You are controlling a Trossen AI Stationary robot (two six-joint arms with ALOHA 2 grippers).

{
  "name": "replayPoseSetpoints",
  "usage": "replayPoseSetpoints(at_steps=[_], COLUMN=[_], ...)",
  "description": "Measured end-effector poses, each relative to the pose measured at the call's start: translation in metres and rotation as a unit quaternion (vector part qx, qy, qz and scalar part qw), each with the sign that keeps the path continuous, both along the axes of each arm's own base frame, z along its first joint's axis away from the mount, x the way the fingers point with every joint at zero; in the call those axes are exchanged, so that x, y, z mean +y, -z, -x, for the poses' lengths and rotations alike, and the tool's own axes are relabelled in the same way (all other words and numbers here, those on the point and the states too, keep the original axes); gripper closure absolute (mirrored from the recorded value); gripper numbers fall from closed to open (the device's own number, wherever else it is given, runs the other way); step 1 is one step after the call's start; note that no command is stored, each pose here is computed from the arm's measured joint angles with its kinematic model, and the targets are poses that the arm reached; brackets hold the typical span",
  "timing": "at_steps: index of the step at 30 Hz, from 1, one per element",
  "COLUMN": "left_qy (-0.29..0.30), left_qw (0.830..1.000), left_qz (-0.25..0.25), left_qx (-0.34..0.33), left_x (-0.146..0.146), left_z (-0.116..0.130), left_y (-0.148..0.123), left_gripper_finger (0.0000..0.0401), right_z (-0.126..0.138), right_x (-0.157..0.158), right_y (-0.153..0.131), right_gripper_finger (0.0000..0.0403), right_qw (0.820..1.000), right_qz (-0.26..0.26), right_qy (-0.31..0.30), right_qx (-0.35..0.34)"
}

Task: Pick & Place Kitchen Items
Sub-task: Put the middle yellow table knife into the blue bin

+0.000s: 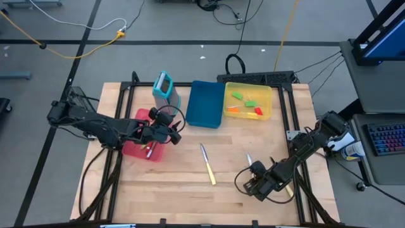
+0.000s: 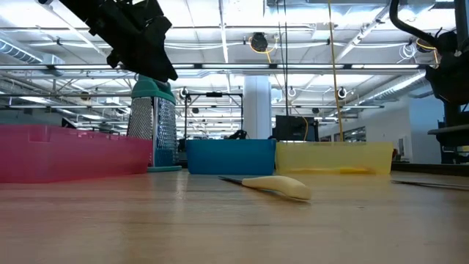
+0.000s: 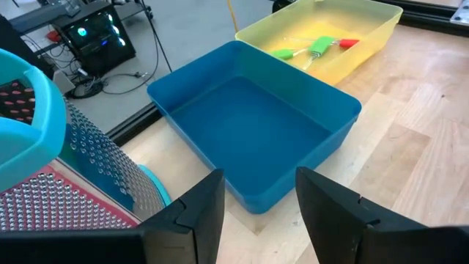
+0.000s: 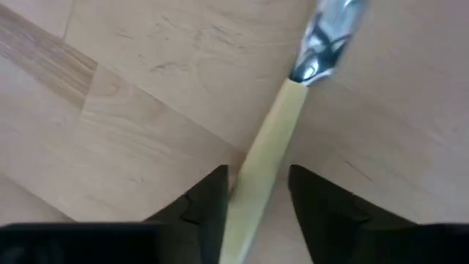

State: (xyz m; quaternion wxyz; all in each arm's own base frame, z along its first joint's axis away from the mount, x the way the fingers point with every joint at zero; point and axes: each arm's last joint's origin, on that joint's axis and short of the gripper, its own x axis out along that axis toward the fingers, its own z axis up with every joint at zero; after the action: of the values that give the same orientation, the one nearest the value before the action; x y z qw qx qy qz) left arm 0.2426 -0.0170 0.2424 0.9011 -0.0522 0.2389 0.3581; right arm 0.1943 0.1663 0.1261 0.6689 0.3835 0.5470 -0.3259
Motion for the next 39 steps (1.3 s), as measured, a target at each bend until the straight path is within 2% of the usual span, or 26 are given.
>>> replayPoseSetpoints(at_steps=[5,8,11,16,19,23,26,30,33,36,39], left_qy=[0.002,0.002,0.002,0.002,0.012,0.026,0.031,0.044,0.054,0.065,0.078], left_qw=[1.000,1.000,1.000,1.000,1.000,0.999,0.999,0.998,0.996,0.995,0.993], left_qz=[0.001,0.002,0.002,0.004,0.012,0.026,0.036,0.055,0.071,0.079,0.083], left_qx=[0.001,0.000,0.000,-0.001,0.000,0.002,-0.001,-0.002,-0.005,-0.005,-0.003], left_x=[0.000,0.000,0.000,0.000,-0.001,-0.002,-0.002,-0.004,-0.006,-0.010,-0.014], left_z=[0.000,0.000,0.000,0.000,0.000,-0.001,-0.001,-0.001,-0.001,-0.001,-0.001], left_y=[0.000,0.000,0.000,0.000,0.000,0.001,0.001,0.002,0.002,0.002,0.002], left_gripper_finger=[0.0231,0.0231,0.0231,0.0231,0.0231,0.0231,0.0231,0.0231,0.0231,0.0231,0.0231], right_z=[0.006,0.006,0.005,0.003,0.003,-0.010,-0.026,-0.050,-0.066,-0.082,-0.096], right_x=[-0.005,-0.006,-0.006,-0.008,-0.019,-0.025,-0.036,-0.054,-0.071,-0.087,-0.104], right_y=[0.006,0.006,0.005,-0.011,-0.021,-0.038,-0.043,-0.051,-0.057,-0.069,-0.083], right_gripper_finger=[0.0327,0.0356,0.0356,0.0356,0.0352,0.0352,0.0352,0.0351,0.0351,0.0351,0.0351], right_qw=[0.999,0.999,0.997,0.994,0.988,0.973,0.957,0.938,0.918,0.885,0.844], right_qz=[0.019,0.028,0.034,0.032,0.091,0.119,0.143,0.170,0.210,0.260,0.313], right_qy=[-0.018,-0.040,-0.073,-0.094,-0.099,-0.120,-0.164,-0.182,-0.202,-0.222,-0.238], right_qx=[0.018,0.019,0.010,-0.038,-0.080,-0.158,-0.192,-0.240,-0.269,-0.316,-0.364])
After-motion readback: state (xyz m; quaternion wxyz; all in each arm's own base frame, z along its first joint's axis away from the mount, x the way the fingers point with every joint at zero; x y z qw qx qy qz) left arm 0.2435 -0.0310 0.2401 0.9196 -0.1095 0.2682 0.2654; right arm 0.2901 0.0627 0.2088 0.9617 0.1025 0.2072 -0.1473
